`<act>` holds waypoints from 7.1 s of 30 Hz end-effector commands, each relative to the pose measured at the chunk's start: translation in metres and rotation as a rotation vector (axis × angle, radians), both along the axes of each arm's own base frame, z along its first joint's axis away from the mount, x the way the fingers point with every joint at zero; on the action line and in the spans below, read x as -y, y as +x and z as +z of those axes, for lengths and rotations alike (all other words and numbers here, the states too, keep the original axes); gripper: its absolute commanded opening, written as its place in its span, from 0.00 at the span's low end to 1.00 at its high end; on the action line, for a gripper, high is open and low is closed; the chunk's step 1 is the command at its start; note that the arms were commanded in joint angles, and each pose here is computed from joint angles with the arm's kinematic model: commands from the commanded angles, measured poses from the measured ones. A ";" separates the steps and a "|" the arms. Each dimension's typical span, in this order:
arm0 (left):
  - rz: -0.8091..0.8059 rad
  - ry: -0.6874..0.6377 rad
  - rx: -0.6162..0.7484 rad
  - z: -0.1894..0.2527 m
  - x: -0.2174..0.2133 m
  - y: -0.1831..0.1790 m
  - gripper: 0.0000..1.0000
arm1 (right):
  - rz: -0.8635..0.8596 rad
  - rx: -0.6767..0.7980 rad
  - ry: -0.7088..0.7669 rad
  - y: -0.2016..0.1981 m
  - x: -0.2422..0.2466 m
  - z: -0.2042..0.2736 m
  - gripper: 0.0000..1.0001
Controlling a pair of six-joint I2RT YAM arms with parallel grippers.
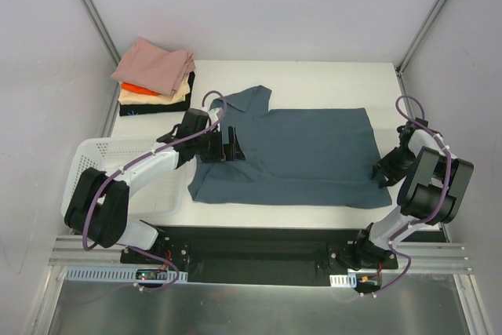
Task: Fold and stack the t-shirts
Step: Fold the tshirt
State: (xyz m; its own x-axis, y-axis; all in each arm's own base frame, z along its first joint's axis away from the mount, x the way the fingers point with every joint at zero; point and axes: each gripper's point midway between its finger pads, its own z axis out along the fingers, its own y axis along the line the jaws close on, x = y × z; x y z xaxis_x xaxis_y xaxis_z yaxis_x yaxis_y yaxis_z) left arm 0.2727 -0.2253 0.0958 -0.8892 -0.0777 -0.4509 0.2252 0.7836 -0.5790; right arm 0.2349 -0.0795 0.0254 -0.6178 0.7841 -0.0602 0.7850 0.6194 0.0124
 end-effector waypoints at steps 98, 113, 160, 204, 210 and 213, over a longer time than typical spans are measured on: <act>0.163 0.057 -0.244 -0.060 -0.026 -0.060 0.99 | 1.677 0.402 0.320 0.089 -0.429 0.018 0.44; 0.153 0.067 -0.254 -0.065 -0.028 -0.064 0.99 | 1.611 0.409 0.231 0.089 -0.420 0.030 0.01; 0.149 0.072 -0.279 -0.067 -0.030 -0.073 0.99 | 1.052 0.628 0.120 0.135 -0.340 0.091 0.96; 0.145 0.073 -0.287 -0.070 -0.032 -0.079 0.99 | 0.987 0.333 0.166 0.122 -0.321 0.042 0.06; 0.147 0.073 -0.287 -0.070 -0.033 -0.079 0.99 | 0.983 0.259 0.070 0.124 -0.311 0.035 0.17; 0.148 0.070 -0.287 -0.069 -0.032 -0.079 0.99 | 0.970 0.243 -0.010 0.130 -0.301 0.037 0.59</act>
